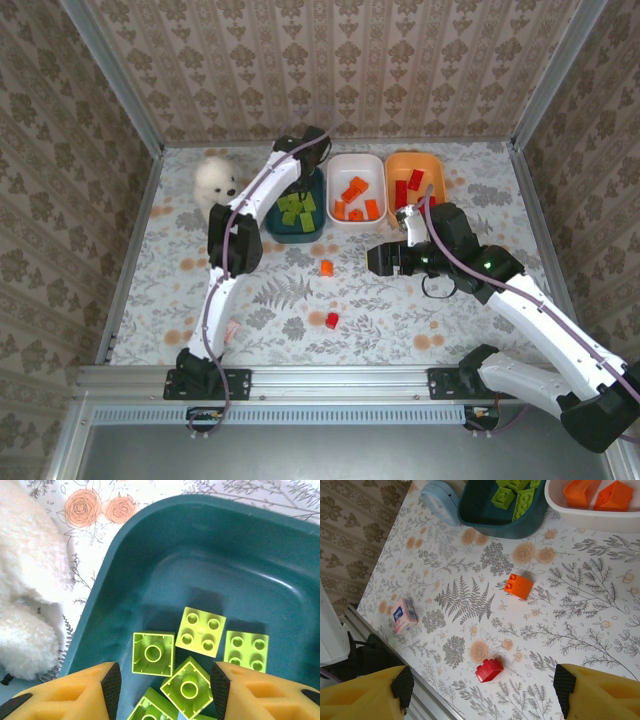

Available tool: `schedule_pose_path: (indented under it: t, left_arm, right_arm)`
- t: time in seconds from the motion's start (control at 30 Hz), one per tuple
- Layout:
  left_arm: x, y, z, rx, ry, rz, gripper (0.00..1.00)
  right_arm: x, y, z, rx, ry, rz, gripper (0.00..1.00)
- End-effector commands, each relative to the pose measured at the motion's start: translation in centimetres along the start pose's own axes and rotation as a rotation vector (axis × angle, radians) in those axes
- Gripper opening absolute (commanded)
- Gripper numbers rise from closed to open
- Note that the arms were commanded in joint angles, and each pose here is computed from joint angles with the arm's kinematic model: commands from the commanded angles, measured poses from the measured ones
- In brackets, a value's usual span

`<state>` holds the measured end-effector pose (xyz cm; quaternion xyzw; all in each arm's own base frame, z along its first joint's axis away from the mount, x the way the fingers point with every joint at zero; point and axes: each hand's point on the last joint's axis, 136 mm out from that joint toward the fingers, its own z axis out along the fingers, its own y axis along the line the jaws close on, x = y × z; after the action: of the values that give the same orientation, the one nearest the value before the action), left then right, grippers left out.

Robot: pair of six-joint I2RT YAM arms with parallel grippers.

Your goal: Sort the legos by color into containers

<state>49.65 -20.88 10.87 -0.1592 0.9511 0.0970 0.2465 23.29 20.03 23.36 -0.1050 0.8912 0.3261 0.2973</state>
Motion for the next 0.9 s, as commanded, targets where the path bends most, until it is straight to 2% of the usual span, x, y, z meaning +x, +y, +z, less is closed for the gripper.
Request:
schedule_pose_path:
  t: [0.0,0.13,0.27,0.33,0.4,0.6,0.77,0.87]
  left_arm:
    - [-3.5,0.4,-6.1,0.093,-0.098,-0.036,0.54]
    - [-4.0,1.0,-10.7,0.188,-0.122,-0.079,0.57]
    - [-2.7,3.6,-15.2,0.326,-0.134,-0.12,0.6]
    - [-1.3,5.3,-17.0,0.415,-0.142,-0.097,0.61]
    - [0.9,7.5,-18.7,0.505,-0.142,-0.098,0.68]
    - [9.0,13.2,-20.6,0.725,-0.095,-0.052,0.79]
    - [13.0,16.3,-23.0,0.857,-0.094,-0.051,0.79]
    - [14.0,17.7,-23.8,0.872,-0.11,-0.061,0.79]
  right_arm:
    - [-0.3,0.2,-0.8,0.009,-0.008,-0.014,0.77]
    - [1.3,-0.4,-0.1,0.064,0.079,-0.052,0.76]
    - [4.9,1.0,1.7,0.098,0.247,-0.189,0.75]
    - [7.1,1.6,2.8,0.094,0.33,-0.248,0.75]
    - [9.4,2.2,3.9,0.089,0.409,-0.301,0.75]
    - [14.6,3.6,7.3,0.08,0.65,-0.495,0.78]
    - [15.4,3.0,9.9,0.145,0.775,-0.603,0.79]
    - [15.4,2.2,11.4,0.2,0.817,-0.631,0.78]
